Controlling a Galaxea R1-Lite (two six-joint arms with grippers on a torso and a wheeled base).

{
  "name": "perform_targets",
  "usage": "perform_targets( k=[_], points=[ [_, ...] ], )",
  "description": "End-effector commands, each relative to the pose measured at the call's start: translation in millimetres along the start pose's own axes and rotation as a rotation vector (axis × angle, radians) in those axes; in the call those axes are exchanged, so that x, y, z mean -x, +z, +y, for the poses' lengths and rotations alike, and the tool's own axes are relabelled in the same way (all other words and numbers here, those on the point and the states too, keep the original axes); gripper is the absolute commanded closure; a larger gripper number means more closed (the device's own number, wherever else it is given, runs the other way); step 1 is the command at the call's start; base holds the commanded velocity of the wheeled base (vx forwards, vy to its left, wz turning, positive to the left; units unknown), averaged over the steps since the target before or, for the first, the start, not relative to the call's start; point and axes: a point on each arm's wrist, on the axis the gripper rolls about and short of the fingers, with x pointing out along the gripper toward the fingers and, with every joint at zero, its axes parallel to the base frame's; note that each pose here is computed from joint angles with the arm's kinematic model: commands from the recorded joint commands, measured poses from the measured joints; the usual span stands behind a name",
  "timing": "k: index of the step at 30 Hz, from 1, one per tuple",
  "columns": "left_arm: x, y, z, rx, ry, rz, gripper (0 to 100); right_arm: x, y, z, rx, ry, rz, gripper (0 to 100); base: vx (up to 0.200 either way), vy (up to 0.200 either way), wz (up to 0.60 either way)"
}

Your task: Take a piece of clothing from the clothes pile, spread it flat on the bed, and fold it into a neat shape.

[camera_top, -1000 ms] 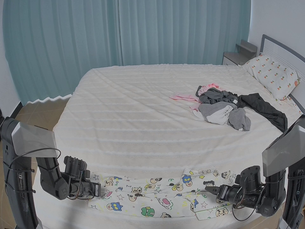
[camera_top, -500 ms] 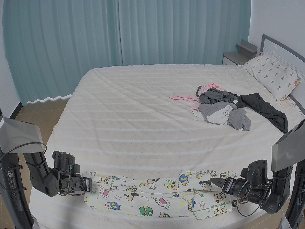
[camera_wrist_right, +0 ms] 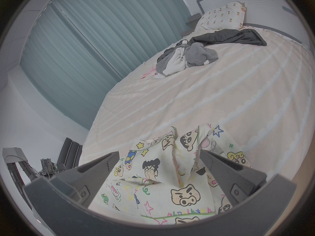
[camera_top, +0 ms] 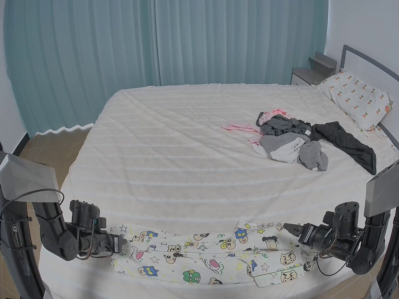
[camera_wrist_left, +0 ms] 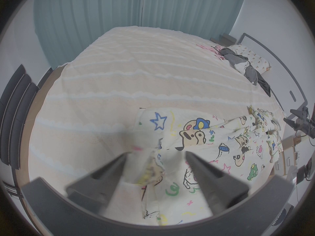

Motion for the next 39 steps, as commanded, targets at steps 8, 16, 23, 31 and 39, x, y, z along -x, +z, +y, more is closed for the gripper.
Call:
perform_targets(
  k=[8, 16, 23, 31, 39],
  points=[
    [-11, -3, 0, -0.003, 0.002, 0.007, 0, 3, -1, -1, 0.0, -0.003, 0.004, 0, 0.0, 0.0, 0.0],
    [-37, -12, -4, -0.026, 0.105, 0.028, 0, 2, -3, -1, 0.004, -0.001, 0.014, 0, 0.0, 0.0, 0.0],
    [-38, -15, -19, -0.065, 0.076, 0.033, 0, 2, -3, -1, 0.003, 0.0, 0.014, 0, 0.0, 0.0, 0.0],
    [-37, -16, -28, -0.054, 0.062, 0.032, 100, 2, -4, -1, 0.003, -0.002, 0.018, 0, 0.0, 0.0, 0.0],
    [-20, -12, -27, -0.05, 0.066, 0.01, 100, 2, -1, -1, -0.002, 0.002, 0.004, 0, 0.0, 0.0, 0.0]
  ],
)
